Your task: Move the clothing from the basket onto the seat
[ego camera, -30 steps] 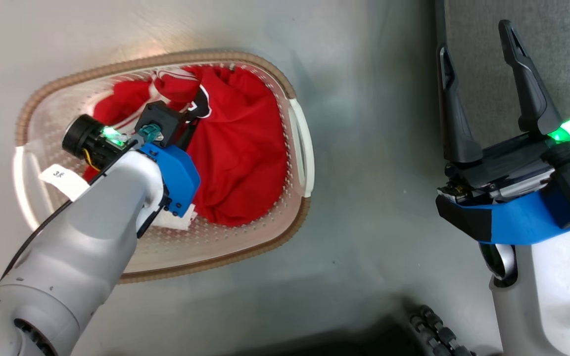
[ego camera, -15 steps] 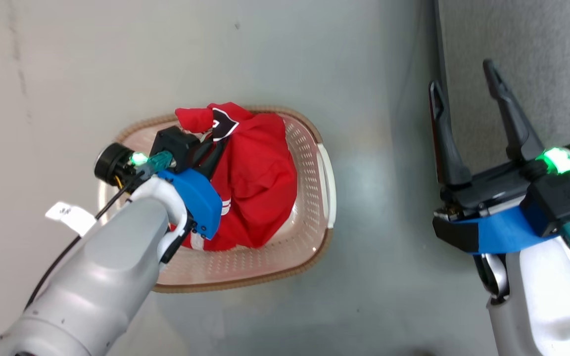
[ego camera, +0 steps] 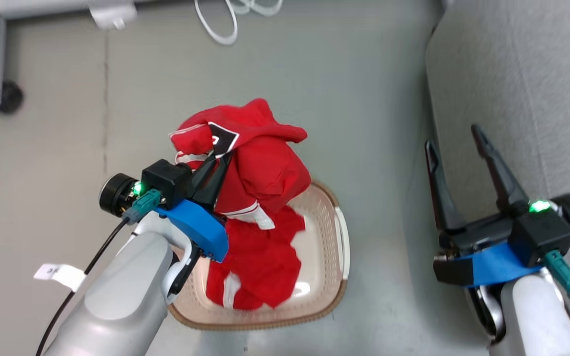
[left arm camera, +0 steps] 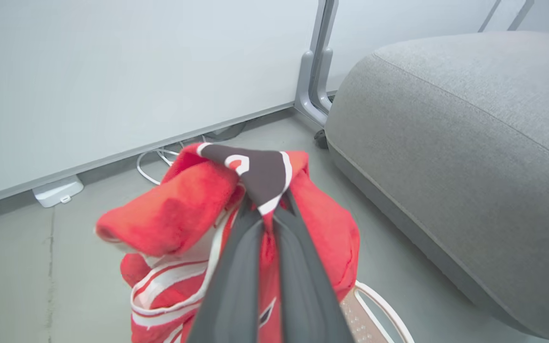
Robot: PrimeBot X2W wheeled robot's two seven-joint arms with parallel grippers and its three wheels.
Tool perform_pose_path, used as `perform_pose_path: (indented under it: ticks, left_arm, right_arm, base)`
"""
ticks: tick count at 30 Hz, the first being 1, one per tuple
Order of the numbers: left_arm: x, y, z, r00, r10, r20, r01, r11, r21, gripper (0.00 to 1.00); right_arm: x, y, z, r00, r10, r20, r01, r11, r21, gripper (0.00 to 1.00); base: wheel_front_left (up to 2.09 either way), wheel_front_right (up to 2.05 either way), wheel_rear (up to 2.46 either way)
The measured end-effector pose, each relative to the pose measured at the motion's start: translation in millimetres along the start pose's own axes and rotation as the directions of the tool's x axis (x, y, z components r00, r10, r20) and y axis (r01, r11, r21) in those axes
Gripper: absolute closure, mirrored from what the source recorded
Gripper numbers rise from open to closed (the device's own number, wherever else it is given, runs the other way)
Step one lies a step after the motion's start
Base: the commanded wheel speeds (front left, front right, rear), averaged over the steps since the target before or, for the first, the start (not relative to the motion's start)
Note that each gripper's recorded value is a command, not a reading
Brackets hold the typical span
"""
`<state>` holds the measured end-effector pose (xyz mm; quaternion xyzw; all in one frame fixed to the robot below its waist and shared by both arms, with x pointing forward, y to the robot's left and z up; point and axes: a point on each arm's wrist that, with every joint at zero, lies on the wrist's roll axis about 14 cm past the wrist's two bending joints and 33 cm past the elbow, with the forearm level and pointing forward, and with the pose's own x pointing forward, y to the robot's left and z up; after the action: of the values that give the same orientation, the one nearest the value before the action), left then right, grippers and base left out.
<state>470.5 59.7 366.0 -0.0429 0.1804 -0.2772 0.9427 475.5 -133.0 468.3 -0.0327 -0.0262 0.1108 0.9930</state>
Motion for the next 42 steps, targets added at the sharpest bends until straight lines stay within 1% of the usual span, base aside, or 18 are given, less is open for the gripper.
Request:
perform_pose_path:
  ticks: [6,11,14,19,24,28,32,37,42]
  left_arm:
    - [-22,-10,72,0.982,0.008,0.189,-0.022,0.997,0.073,1.0]
    - [-42,-29,127,0.945,-0.031,0.326,-0.02,0.989,0.15,1.0]
    - [-54,-43,154,0.92,-0.063,0.387,-0.013,0.982,0.19,1.0]
    - [-69,-62,184,0.882,-0.11,0.458,0.0,0.972,0.234,1.0]
    - [-81,-72,201,0.858,-0.13,0.497,-0.005,0.965,0.261,1.0]
    - [-88,-77,202,0.854,-0.134,0.503,-0.005,0.964,0.265,1.0]
    - [-92,-80,202,0.851,-0.136,0.508,-0.007,0.963,0.268,1.0]
    - [-96,-80,204,0.849,-0.132,0.512,-0.013,0.963,0.269,1.0]
    - [-94,-79,201,0.851,-0.129,0.508,-0.013,0.964,0.267,1.0]
  right_arm:
    - [-20,6,33,0.998,0.003,0.056,-0.004,1.0,0.007,0.0]
    - [-39,8,55,0.995,-0.003,0.097,0.002,1.0,0.012,0.0]
    - [-50,10,64,0.994,-0.006,0.111,0.005,1.0,0.011,0.0]
    - [-63,10,75,0.99,-0.015,0.137,0.012,1.0,0.022,0.0]
    - [-73,11,81,0.989,-0.02,0.148,0.015,0.999,0.032,0.0]
    - [-76,12,87,0.986,-0.018,0.165,0.013,0.999,0.034,0.0]
    - [-76,21,95,0.982,0.009,0.189,-0.014,1.0,0.027,0.0]
    - [-68,46,112,0.968,0.09,0.234,-0.091,0.996,-0.006,0.0]
    - [-53,80,135,0.931,0.224,0.287,-0.21,0.974,-0.08,0.0]
  base:
    - [0.0,0.0,0.0]
    - [0.0,0.0,0.0]
    - [0.0,0.0,0.0]
    - [0.0,0.0,0.0]
    - [0.0,0.0,0.0]
    - [0.0,0.0,0.0]
    - [0.0,0.0,0.0]
    - [0.0,0.0,0.0]
    - [0.0,0.0,0.0]
